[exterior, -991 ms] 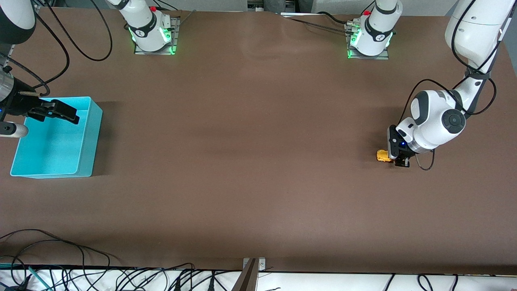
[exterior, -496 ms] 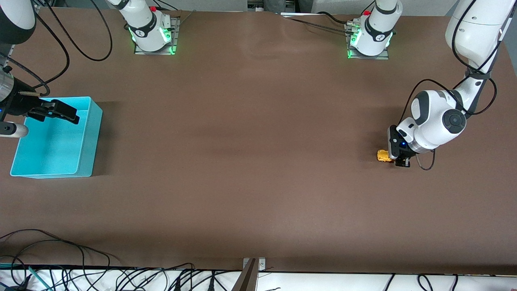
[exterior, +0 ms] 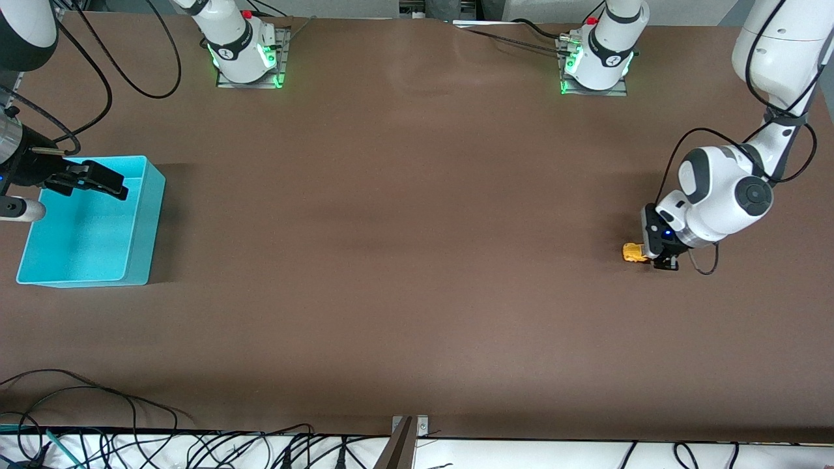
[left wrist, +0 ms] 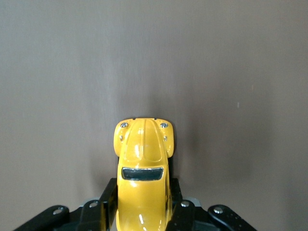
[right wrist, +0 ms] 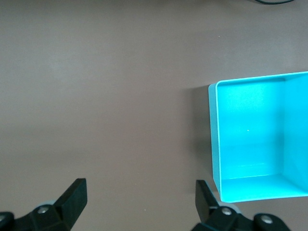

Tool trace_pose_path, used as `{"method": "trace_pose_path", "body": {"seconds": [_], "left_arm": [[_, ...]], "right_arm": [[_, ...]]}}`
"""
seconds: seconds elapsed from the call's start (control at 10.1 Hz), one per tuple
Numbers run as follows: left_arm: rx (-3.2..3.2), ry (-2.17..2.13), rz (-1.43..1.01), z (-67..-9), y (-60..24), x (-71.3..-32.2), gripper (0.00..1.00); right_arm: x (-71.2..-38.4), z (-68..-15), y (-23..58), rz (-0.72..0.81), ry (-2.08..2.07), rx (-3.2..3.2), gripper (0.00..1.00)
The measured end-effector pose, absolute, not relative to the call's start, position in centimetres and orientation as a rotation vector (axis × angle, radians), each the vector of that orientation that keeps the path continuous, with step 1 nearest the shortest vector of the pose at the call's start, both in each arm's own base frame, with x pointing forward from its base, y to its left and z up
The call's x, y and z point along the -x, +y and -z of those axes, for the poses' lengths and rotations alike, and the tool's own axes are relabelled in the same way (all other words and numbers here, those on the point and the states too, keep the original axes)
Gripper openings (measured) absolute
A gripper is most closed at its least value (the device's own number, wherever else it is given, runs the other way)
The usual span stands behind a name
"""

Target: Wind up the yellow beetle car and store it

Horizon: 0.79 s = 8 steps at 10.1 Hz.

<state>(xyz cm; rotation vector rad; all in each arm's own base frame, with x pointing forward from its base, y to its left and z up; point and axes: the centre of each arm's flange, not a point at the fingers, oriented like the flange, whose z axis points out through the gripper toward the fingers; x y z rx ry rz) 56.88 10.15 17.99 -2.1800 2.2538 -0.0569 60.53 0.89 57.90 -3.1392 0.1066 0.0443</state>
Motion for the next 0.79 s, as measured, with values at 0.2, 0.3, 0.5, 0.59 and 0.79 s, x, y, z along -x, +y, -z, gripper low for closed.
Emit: {"method": "trace_pose_path", "body": {"seconds": [0.2, 0.3, 0.5, 0.59, 0.79], "left_arm": [[2.193, 2.229, 0.065, -18.0, 14.7, -56.5, 0.46], [2.197, 2.217, 0.069, -18.0, 17.1, -56.2, 0.46], [2.17, 2.23, 0.074, -18.0, 20.5, -55.7, 0.46], [2.156, 2.24, 0.075, -18.0, 21.5, -55.5, 0.46], [2.151, 2.236, 0.079, -18.0, 23.1, -55.3, 0.46]], "right_arm": [[-60.5, -57.9, 0.9, -0.044, 0.107, 3.139, 1.0], [-60.5, -57.9, 0.9, -0.045, 0.107, 3.139, 1.0], [-60.5, -57.9, 0.9, -0.045, 0.107, 3.139, 1.0], [-60.5, -57.9, 0.9, -0.045, 0.107, 3.139, 1.0], [-60.5, -57.8, 0.9, -0.047, 0.107, 3.139, 1.0]]}}
